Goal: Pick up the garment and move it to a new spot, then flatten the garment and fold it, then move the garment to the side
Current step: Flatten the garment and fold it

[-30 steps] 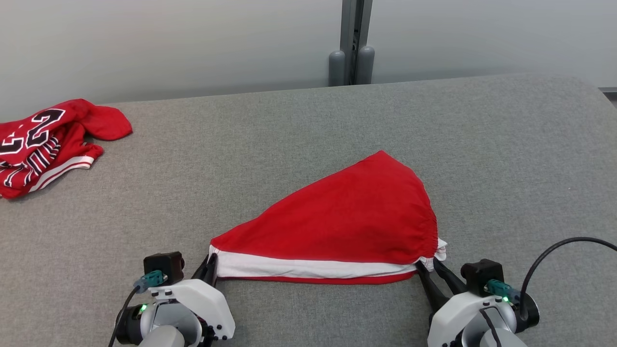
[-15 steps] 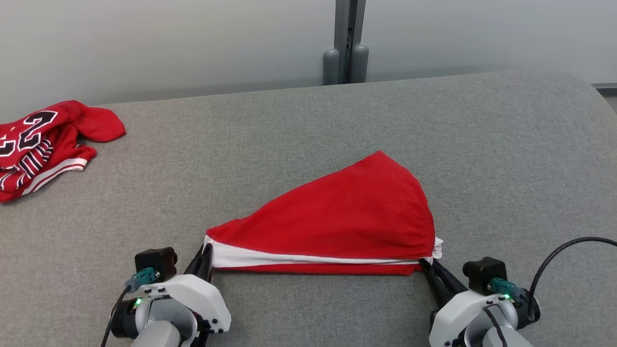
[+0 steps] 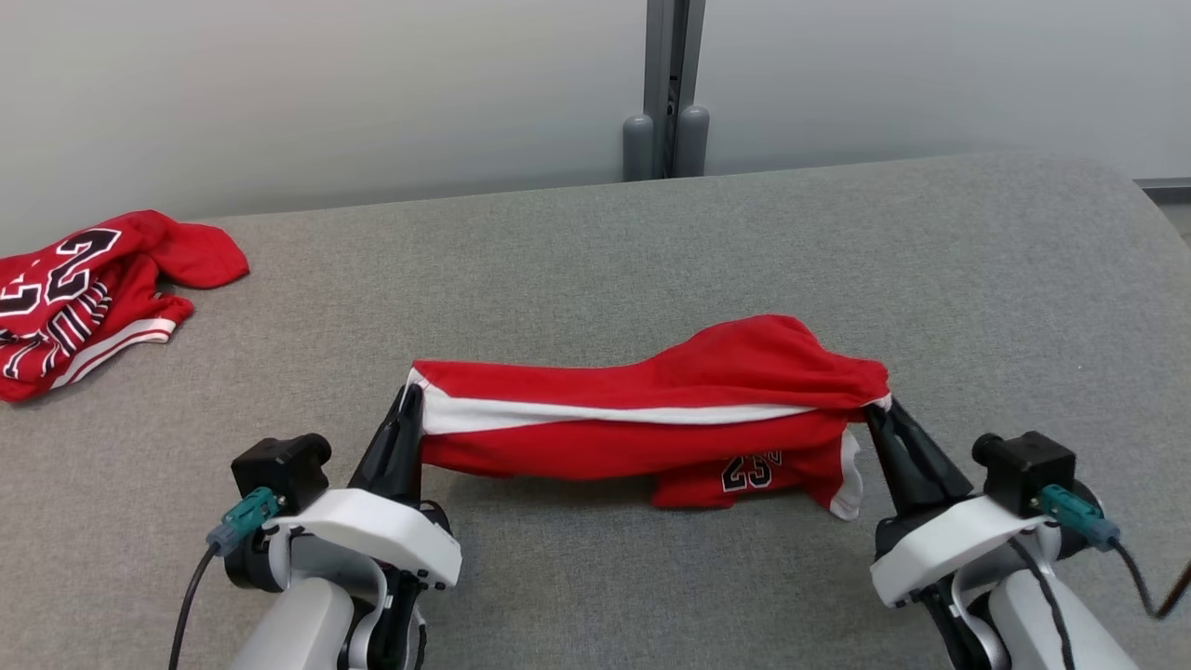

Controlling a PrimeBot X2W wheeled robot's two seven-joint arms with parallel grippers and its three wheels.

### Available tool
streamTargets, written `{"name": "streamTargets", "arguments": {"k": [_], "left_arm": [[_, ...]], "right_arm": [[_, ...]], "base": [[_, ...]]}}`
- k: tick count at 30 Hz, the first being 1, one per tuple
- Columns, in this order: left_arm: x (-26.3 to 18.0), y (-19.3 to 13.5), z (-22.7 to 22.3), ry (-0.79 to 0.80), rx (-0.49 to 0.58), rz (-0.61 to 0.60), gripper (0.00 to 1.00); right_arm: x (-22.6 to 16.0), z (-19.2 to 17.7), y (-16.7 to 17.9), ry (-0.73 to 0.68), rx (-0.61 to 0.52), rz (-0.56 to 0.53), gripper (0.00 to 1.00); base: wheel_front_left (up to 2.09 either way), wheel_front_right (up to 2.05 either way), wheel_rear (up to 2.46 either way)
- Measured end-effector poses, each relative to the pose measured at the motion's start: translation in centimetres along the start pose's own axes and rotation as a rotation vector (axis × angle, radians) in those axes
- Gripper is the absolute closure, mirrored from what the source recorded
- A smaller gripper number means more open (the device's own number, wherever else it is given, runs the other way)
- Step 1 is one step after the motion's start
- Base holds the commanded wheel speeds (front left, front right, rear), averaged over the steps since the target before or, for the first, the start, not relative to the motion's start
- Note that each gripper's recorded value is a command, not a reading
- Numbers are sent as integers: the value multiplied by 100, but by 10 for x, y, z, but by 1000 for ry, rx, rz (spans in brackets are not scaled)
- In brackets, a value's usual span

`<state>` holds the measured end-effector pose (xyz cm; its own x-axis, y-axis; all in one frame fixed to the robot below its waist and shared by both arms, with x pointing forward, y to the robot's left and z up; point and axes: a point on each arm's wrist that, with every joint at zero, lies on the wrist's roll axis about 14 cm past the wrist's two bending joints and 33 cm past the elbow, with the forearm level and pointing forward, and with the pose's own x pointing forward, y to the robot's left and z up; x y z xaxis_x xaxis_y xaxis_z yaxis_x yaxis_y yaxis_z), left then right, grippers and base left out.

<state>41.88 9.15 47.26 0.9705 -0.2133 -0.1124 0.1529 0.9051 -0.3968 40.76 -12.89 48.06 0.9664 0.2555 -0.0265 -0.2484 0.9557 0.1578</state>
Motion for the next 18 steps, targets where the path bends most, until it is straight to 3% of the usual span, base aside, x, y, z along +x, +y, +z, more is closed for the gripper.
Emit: {"name": "streamTargets", "arguments": {"k": [11, 18], "left_arm": [[-13, -62, 82, -245, -104, -195, 100], [-37, -104, 140, -388, -97, -339, 100]], "right_arm": [[-23, 112, -12, -303, 3, -19, 100], [-58, 180, -11, -478, -25, -29, 100]], "base": [[0, 0, 0], [0, 0, 0]]}}
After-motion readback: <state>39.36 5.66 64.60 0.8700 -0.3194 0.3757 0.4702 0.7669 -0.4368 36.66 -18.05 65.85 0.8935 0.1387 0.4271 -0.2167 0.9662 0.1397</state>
